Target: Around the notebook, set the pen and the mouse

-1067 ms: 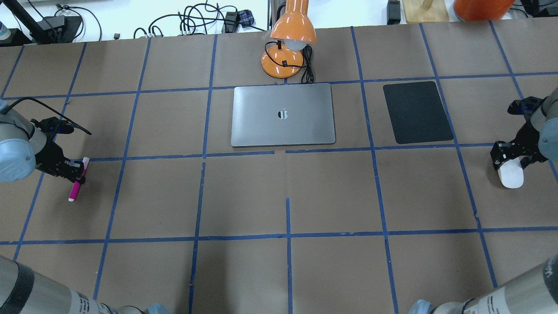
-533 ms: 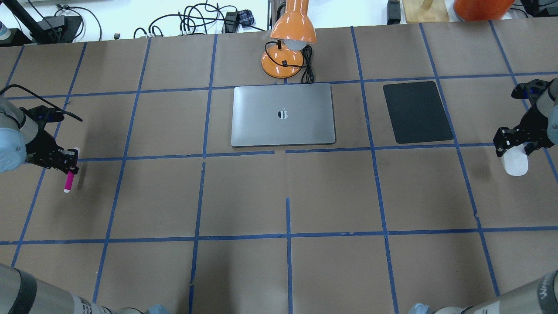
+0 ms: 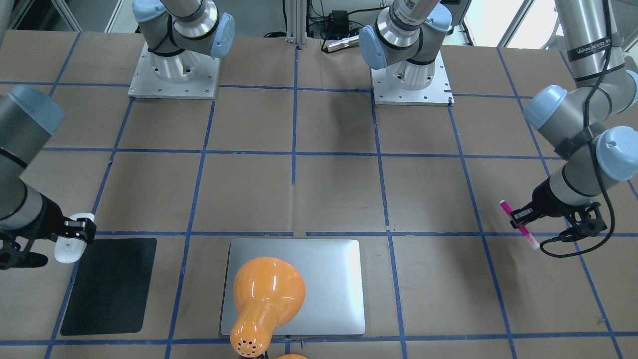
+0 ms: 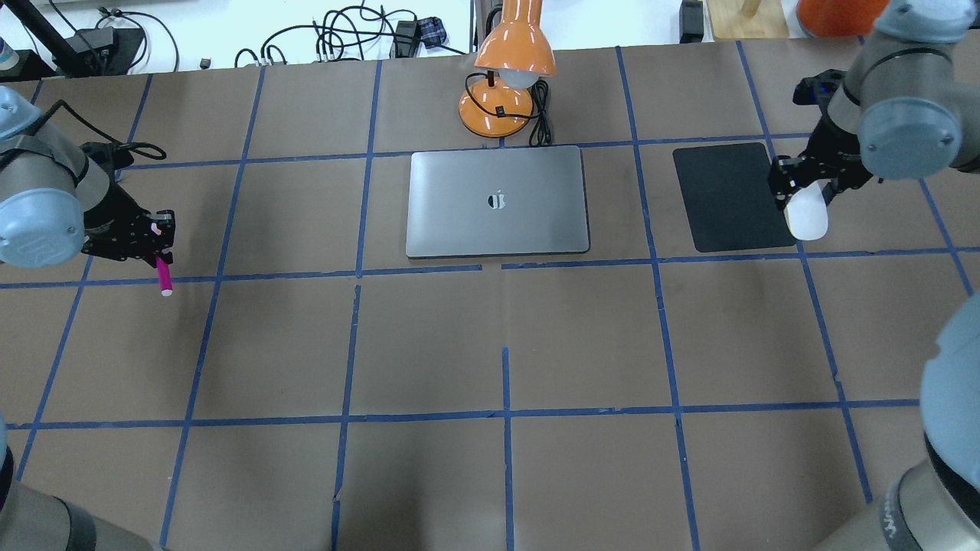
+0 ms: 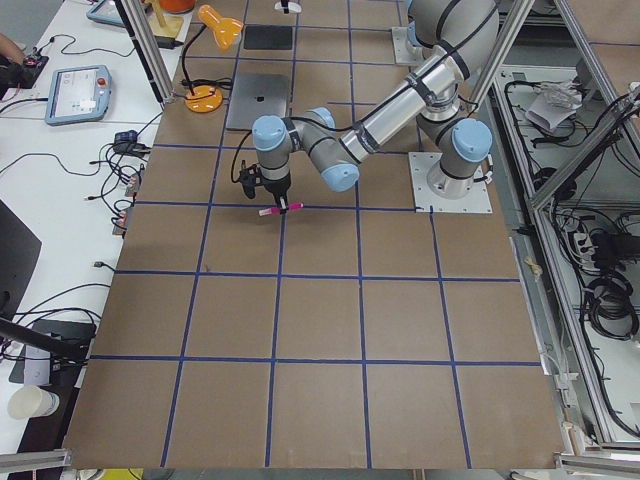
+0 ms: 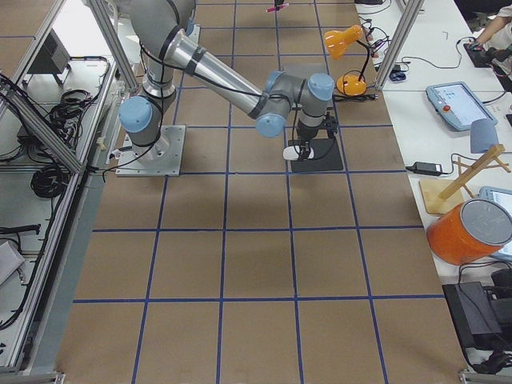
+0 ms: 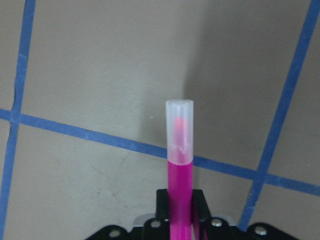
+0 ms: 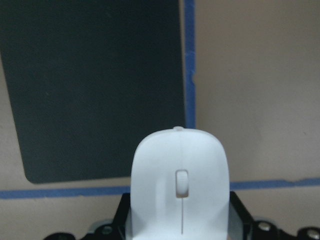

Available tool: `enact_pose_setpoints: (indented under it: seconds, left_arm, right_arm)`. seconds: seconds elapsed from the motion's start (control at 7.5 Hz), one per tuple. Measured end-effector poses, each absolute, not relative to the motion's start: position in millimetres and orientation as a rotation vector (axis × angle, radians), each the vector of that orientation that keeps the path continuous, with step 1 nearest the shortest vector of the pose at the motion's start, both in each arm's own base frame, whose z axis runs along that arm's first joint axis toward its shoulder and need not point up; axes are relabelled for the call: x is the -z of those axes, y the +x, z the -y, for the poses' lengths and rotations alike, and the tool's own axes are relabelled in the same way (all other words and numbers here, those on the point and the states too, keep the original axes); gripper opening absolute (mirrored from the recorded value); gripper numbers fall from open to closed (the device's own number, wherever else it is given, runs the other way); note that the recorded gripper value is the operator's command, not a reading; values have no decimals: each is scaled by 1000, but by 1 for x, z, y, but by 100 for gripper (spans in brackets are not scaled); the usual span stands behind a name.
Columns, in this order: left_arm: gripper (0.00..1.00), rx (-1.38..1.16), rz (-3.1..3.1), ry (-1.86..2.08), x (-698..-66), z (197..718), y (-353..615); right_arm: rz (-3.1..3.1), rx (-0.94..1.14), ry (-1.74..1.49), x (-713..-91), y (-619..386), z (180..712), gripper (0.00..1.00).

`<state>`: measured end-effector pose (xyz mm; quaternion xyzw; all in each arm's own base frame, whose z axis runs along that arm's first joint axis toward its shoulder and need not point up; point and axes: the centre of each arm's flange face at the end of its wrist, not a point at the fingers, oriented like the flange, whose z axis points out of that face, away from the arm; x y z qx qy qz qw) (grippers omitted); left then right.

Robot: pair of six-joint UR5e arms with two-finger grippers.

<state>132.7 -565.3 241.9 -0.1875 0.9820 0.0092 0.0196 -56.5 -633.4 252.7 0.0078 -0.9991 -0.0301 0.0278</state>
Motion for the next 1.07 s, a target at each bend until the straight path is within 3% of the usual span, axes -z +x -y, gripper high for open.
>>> enact_pose_setpoints:
  seconds: [0.27,0.67,0.93,1.07]
  left_arm:
    - [0,-5,-2985,-841,-246,576,62]
    - [0,10,-2911,-1119,-246,576,-60]
    - [0,0,-2844,-1322,-239,564,-143]
    - [0,-7,-2802,-1407,-232,556,-177]
  right_arm:
    - [3095,105,89,-238,-21,679,45]
    - [3104,166,111,-208,-11,692,47]
    - [3106,195,113,-193,-11,693,59]
    - [3106,201,113,-189,-11,694,89]
